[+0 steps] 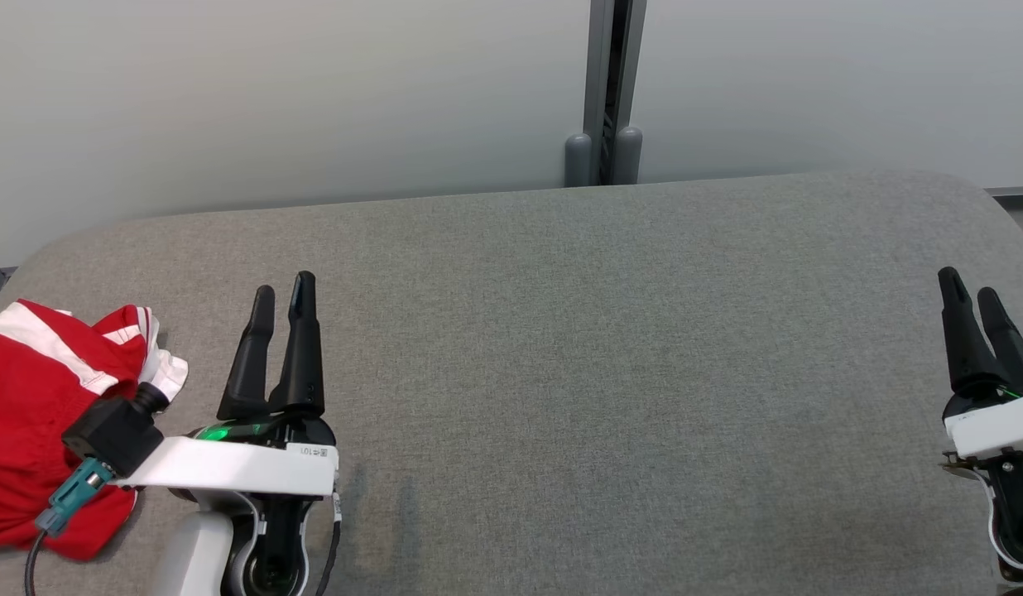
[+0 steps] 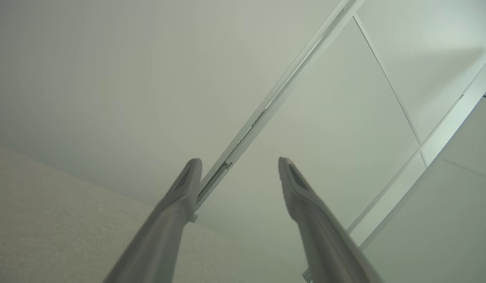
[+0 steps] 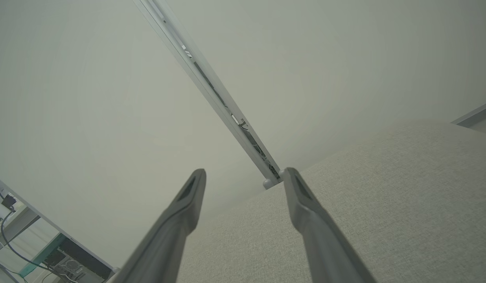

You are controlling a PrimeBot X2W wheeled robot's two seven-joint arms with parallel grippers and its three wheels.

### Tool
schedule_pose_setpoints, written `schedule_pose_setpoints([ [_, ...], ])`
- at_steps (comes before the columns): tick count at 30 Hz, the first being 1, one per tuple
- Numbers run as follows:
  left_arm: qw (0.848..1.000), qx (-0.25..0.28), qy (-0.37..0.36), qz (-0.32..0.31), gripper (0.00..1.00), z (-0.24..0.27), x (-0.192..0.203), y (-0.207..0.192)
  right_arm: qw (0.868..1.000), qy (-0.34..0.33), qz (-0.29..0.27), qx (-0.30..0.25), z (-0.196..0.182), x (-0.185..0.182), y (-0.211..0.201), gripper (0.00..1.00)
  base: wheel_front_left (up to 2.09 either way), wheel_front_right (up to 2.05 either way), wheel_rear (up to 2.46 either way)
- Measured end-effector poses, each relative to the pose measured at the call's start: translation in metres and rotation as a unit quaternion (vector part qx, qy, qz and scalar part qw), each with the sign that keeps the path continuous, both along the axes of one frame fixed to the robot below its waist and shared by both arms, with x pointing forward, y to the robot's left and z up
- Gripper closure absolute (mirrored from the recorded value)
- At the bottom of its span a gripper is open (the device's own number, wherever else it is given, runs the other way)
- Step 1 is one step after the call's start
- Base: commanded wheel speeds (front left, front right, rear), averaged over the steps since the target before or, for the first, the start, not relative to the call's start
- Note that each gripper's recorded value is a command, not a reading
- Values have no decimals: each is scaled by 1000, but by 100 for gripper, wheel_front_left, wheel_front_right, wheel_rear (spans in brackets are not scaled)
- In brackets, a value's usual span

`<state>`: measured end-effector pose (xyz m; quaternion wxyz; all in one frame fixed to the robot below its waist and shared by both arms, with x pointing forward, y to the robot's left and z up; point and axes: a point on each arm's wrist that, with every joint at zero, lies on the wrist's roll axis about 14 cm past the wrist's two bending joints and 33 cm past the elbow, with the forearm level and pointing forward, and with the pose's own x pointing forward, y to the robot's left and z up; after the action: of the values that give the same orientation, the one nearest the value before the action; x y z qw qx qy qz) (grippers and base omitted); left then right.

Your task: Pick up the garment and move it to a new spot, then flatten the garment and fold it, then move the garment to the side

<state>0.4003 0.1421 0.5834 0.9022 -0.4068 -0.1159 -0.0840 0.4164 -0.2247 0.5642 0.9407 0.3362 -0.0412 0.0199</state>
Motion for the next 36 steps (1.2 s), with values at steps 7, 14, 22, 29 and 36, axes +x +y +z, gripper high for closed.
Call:
schedule_pose_setpoints([
  [7,997,75,0,1,0,-1,-1,-6,998,-2,2,-65,-1,-2,8,0,0,0,0],
  [14,992,128,13,7,0,-10,-3,-6,994,3,2,-108,-9,-4,15,0,0,0,0],
  [22,983,179,38,13,0,-28,-6,-2,988,12,4,-153,-22,-8,22,0,0,0,0],
  [29,975,214,56,18,0,-40,-6,0,983,17,5,-183,-30,-9,26,0,0,0,0],
  [36,966,246,71,24,0,-50,-6,4,978,16,7,-208,-34,-10,31,0,0,0,0],
])
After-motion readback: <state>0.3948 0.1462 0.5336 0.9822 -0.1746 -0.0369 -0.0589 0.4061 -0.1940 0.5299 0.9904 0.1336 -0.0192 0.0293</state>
